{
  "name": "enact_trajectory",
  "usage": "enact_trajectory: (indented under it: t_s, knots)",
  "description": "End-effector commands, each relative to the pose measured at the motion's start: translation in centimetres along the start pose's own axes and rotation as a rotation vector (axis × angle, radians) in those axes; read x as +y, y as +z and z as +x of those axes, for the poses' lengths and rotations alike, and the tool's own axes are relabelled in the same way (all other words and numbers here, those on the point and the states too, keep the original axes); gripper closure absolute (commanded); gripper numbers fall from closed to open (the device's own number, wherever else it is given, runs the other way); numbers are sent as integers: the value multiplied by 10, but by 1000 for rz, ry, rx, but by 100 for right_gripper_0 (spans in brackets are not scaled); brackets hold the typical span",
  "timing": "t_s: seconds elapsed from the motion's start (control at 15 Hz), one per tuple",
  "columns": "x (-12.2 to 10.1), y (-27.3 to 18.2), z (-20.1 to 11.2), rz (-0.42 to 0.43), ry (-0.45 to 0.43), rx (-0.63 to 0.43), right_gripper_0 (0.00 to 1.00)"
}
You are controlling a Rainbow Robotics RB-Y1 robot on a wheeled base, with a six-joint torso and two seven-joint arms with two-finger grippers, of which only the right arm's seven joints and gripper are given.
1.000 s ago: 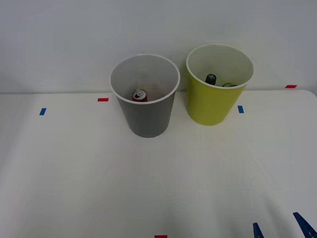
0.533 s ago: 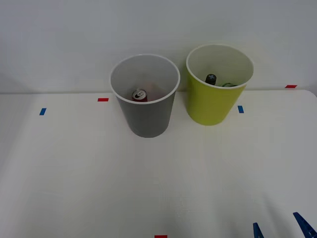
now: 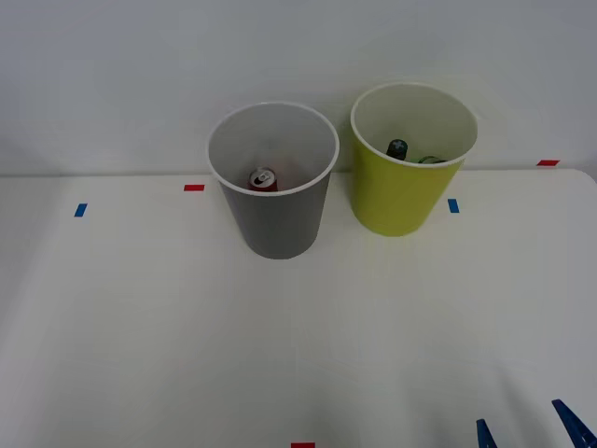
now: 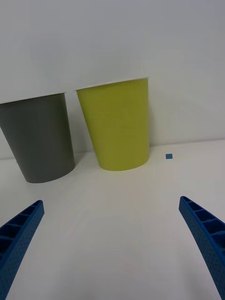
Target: Put cans in the gray bin, plastic bottles in the light green bin
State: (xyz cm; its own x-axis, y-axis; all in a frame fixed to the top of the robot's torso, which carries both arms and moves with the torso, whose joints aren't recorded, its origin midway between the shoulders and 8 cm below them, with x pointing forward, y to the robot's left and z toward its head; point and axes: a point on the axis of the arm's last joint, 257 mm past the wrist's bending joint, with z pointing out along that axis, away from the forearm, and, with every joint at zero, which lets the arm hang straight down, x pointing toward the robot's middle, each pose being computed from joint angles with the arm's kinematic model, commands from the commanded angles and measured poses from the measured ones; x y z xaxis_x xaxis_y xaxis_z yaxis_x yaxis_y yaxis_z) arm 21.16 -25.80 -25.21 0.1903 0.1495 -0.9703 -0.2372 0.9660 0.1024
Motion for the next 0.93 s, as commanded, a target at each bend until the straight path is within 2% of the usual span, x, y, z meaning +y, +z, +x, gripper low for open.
enact_trajectory:
  t_s: [0.07,0.93]
  knots:
    - [0,0,0,0,0,0,0]
    - [0,0,0,0,0,0,0]
